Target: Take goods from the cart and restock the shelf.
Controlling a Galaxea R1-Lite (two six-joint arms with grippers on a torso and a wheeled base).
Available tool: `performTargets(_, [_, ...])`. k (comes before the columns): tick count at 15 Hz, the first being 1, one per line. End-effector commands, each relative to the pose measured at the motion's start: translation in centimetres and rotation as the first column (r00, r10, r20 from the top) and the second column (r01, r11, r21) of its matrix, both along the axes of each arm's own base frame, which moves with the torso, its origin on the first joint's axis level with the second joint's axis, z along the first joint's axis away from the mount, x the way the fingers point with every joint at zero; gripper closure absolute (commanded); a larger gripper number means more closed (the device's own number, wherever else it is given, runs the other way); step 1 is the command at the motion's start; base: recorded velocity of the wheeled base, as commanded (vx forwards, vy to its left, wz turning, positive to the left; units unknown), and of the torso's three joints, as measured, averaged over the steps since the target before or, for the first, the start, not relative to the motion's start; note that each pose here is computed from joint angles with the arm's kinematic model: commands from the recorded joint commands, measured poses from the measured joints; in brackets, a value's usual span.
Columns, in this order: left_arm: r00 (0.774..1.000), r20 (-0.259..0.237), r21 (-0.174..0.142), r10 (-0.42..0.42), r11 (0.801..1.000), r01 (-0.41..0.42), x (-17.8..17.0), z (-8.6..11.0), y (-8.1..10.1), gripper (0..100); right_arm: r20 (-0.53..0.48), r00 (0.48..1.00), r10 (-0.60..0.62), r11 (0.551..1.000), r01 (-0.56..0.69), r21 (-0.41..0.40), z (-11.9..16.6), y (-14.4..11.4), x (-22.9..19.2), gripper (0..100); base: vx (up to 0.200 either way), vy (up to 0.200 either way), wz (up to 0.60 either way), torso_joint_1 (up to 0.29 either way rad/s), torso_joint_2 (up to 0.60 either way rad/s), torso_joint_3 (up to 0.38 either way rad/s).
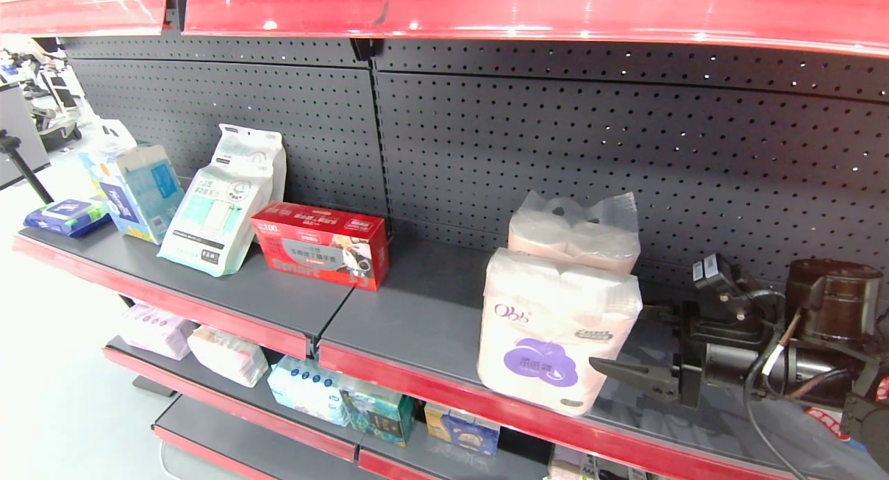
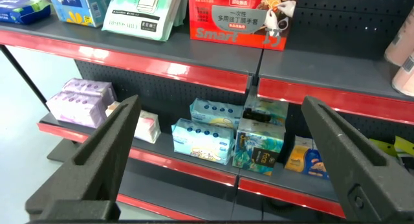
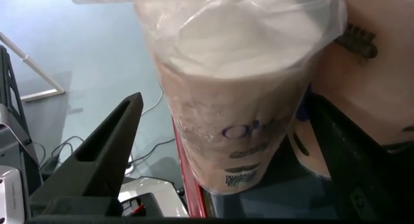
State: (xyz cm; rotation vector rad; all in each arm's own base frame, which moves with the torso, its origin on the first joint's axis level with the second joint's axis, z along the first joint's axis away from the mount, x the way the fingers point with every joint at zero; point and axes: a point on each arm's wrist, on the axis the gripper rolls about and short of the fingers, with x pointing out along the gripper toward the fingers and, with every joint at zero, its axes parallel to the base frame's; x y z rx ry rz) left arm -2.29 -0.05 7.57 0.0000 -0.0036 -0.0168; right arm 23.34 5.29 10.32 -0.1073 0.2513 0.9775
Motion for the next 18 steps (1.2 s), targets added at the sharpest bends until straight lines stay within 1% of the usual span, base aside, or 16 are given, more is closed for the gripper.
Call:
performTargets(1, [1.0,-0.001,0.0,0.0,1.0,0.0,0.0,0.0,0.0,0,0.012,1.0,-0.028,1.0,0.028,0.003,0.4,-0.8,-0.4,0,0.0,0.0,0.0,0.0,0.0,0.0])
performTargets(7, [1.0,-0.001,0.0,0.0,1.0,0.0,0.0,0.0,0.0,0,0.014,0.998,-0.066,0.998,0.065,0.017,1.6,-2.2,-1.6,0,0.0,0.0,0.0,0.0,0.0,0.0])
performTargets(11, [1.0,-0.001,0.0,0.0,1.0,0.0,0.0,0.0,0.0,0,0.019,0.994,-0.106,0.992,0.105,0.065,3.2,-2.8,-2.6,0,0.0,0.0,0.0,0.0,0.0,0.0])
performTargets(16, [1.0,-0.001,0.0,0.0,1.0,0.0,0.0,0.0,0.0,0,0.024,0.988,-0.152,0.985,0.15,0.086,4.3,-3.6,-3.6,0,0.0,0.0,0.0,0.0,0.0,0.0])
performTargets(18, [1.0,-0.001,0.0,0.0,1.0,0.0,0.0,0.0,0.0,0,0.038,0.982,-0.183,0.977,0.177,0.116,5.1,-4.5,-4.3,0,0.0,0.0,0.0,0.0,0.0,0.0])
